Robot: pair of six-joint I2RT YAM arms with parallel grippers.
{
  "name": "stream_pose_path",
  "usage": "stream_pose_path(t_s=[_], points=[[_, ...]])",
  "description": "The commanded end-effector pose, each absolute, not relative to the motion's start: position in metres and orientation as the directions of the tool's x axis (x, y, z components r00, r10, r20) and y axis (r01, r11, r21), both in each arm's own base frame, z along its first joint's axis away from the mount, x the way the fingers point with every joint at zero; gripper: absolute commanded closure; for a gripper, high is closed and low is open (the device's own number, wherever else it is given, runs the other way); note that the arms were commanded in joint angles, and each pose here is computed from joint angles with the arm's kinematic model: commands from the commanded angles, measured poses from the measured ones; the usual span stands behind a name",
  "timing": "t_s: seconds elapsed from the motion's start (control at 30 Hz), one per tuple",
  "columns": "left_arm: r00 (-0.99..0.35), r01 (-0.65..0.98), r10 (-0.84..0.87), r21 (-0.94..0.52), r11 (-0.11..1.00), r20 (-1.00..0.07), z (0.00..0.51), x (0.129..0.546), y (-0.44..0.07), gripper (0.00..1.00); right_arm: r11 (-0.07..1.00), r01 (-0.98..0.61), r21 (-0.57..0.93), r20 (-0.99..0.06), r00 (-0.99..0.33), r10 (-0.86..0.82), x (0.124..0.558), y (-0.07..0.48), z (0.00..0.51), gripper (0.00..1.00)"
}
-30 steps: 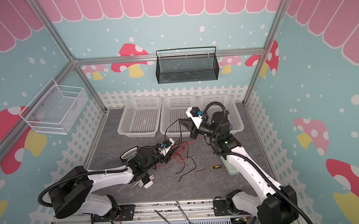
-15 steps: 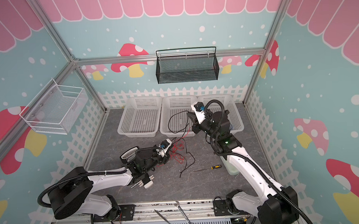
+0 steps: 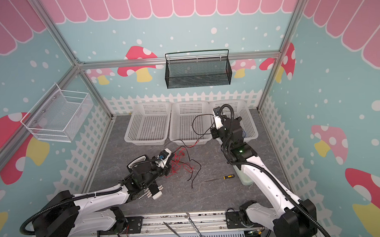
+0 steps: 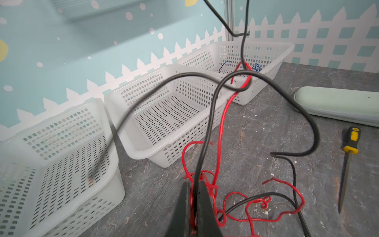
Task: Untangle the cables
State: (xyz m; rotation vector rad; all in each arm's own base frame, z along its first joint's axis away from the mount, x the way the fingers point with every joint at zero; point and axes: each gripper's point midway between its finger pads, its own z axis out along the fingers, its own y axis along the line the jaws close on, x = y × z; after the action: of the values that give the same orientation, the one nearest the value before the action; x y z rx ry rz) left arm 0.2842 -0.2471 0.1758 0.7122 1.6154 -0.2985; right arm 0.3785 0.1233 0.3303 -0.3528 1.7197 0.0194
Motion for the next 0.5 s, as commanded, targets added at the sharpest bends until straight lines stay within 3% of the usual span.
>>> stream_pose_path(t_s=[0.0, 0.47], points=[[-0.054, 0.564, 0.273, 0.196, 0.802, -0.961, 0.171, 0.284, -0.230, 1.00, 0.968, -0.133, -0.212, -0.965, -0.125, -0.229, 0.375, 0.094, 0.348, 1.00], [-0.076, 0.537, 0.257, 0.178, 0.825, -0.963, 0.170, 0.277, -0.212, 1.00, 0.965, -0.176, -0.197, -0.978, -0.039, -0.206, 0.367, 0.097, 0.381, 1.00]])
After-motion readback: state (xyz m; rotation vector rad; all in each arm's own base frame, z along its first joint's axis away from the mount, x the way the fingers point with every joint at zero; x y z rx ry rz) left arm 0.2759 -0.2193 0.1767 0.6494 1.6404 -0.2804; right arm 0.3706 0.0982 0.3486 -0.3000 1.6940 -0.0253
